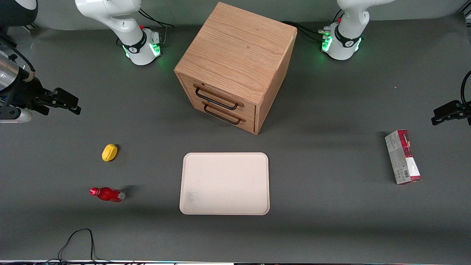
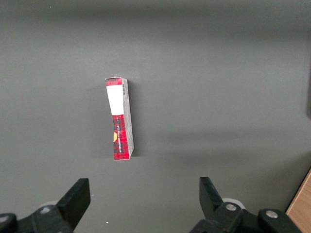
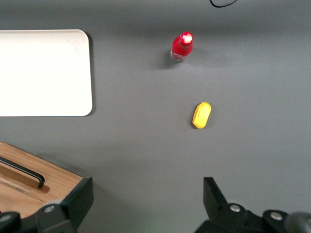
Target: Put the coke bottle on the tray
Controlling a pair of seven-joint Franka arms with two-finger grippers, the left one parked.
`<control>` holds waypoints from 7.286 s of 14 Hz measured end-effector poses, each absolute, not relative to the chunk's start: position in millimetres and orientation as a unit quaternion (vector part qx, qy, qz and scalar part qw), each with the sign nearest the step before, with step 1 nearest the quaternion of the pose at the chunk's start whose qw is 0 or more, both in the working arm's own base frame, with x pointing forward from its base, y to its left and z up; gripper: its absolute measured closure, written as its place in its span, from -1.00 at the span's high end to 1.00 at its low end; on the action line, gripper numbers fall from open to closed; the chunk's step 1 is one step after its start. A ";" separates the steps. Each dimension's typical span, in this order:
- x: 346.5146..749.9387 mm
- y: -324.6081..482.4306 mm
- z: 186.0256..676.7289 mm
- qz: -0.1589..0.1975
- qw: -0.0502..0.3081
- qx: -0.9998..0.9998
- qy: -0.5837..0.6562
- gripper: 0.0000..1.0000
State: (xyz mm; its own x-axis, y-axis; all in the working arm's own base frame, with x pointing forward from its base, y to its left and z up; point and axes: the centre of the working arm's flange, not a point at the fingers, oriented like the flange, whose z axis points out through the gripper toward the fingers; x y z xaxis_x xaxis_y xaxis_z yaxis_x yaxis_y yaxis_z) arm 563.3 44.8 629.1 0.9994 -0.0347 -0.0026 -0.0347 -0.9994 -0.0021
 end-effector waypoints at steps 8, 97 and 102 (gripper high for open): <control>566.5 46.9 612.5 0.013 0.002 -1.000 0.016 1.00; 622.7 67.2 593.6 -0.016 -0.012 -0.999 -0.043 1.00; 547.9 31.9 636.9 -0.012 -0.011 -1.000 -0.021 1.00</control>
State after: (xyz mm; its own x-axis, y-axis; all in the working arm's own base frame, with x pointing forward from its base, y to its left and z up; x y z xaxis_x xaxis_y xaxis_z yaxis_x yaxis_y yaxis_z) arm 547.9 31.9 636.9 0.9988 0.0429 0.0243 0.0423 -0.9988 0.0234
